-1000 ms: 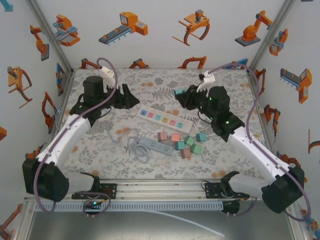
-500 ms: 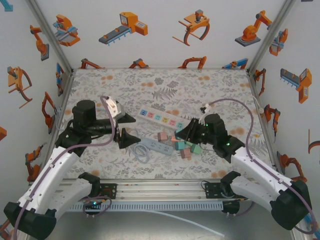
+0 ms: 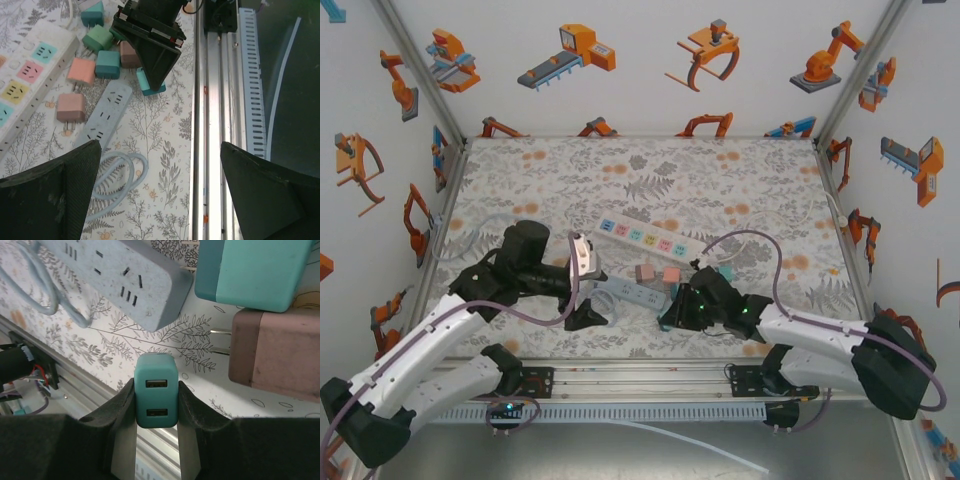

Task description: Pull the plug off the socket

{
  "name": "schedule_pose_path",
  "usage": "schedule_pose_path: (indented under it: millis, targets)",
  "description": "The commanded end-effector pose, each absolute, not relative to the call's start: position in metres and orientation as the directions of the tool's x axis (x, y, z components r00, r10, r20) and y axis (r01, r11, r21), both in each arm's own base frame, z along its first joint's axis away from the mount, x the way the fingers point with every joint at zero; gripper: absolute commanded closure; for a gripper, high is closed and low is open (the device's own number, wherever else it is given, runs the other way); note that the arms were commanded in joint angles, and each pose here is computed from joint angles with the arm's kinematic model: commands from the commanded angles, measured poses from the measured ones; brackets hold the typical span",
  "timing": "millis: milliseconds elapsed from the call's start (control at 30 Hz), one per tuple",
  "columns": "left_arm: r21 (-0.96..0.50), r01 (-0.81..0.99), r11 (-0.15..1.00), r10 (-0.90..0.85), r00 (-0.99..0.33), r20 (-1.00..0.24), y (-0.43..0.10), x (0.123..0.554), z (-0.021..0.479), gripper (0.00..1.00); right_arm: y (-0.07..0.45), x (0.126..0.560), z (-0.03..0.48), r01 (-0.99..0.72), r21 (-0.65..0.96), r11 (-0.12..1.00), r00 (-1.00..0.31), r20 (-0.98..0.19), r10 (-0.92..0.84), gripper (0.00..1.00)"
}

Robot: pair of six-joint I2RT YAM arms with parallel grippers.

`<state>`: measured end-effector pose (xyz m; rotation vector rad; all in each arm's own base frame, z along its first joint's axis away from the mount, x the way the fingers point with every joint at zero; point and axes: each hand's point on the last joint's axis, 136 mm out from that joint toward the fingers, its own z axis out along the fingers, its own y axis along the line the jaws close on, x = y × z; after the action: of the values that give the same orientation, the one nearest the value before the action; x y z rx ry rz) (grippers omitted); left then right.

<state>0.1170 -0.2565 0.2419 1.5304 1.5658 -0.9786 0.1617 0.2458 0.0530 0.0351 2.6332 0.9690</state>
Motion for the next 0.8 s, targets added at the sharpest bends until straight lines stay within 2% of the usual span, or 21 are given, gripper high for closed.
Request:
schedule_pose_path:
  millis: [0, 67, 233, 367, 467, 533, 633, 767]
  targets:
    - [-0.003, 1.0, 0.006, 0.485, -0.006, -0.875, -0.257, 0.12, 0.233, 0.04, 0.252, 0.169, 0.053, -0.107, 0.632, 0.767, -0.924, -0.349, 0.159, 0.83]
    - [0.003, 1.0, 0.017, 0.49, -0.006, -0.872, -0.257, 0.121, 0.231, 0.04, 0.253, 0.166, 0.05, -0.115, 0.622, 0.775, -0.923, -0.355, 0.148, 0.71]
    - [0.026, 0.998, 0.065, 0.488, -0.009, -0.873, -0.255, 0.127, 0.231, 0.04, 0.243, 0.164, 0.05, -0.11, 0.593, 0.798, -0.913, -0.377, 0.155, 0.56]
    - [0.052, 0.991, 0.126, 0.487, -0.016, -0.874, -0.251, 0.135, 0.23, 0.04, 0.232, 0.164, 0.062, -0.156, 0.546, 0.823, -0.896, -0.429, 0.114, 0.49]
    - [0.076, 0.978, 0.194, 0.485, -0.028, -0.874, -0.247, 0.146, 0.23, 0.01, 0.224, 0.171, 0.086, -0.236, 0.48, 0.845, -0.852, -0.52, 0.058, 0.48]
    - [0.108, 0.962, 0.252, 0.489, -0.031, -0.872, -0.244, 0.157, 0.23, 0.02, 0.219, 0.18, 0.111, -0.304, 0.416, 0.857, -0.794, -0.608, 0.014, 0.47]
    - [0.157, 0.9, 0.407, 0.495, -0.073, -0.866, -0.232, 0.184, 0.231, 0.03, 0.204, 0.203, 0.155, -0.365, 0.268, 0.892, -0.646, -0.762, -0.036, 0.41]
    - [0.181, 0.78, 0.599, 0.462, -0.152, -0.874, -0.214, 0.221, 0.24, 0.03, 0.171, 0.244, 0.212, -0.28, 0.008, 0.96, -0.396, -0.912, -0.108, 0.29]
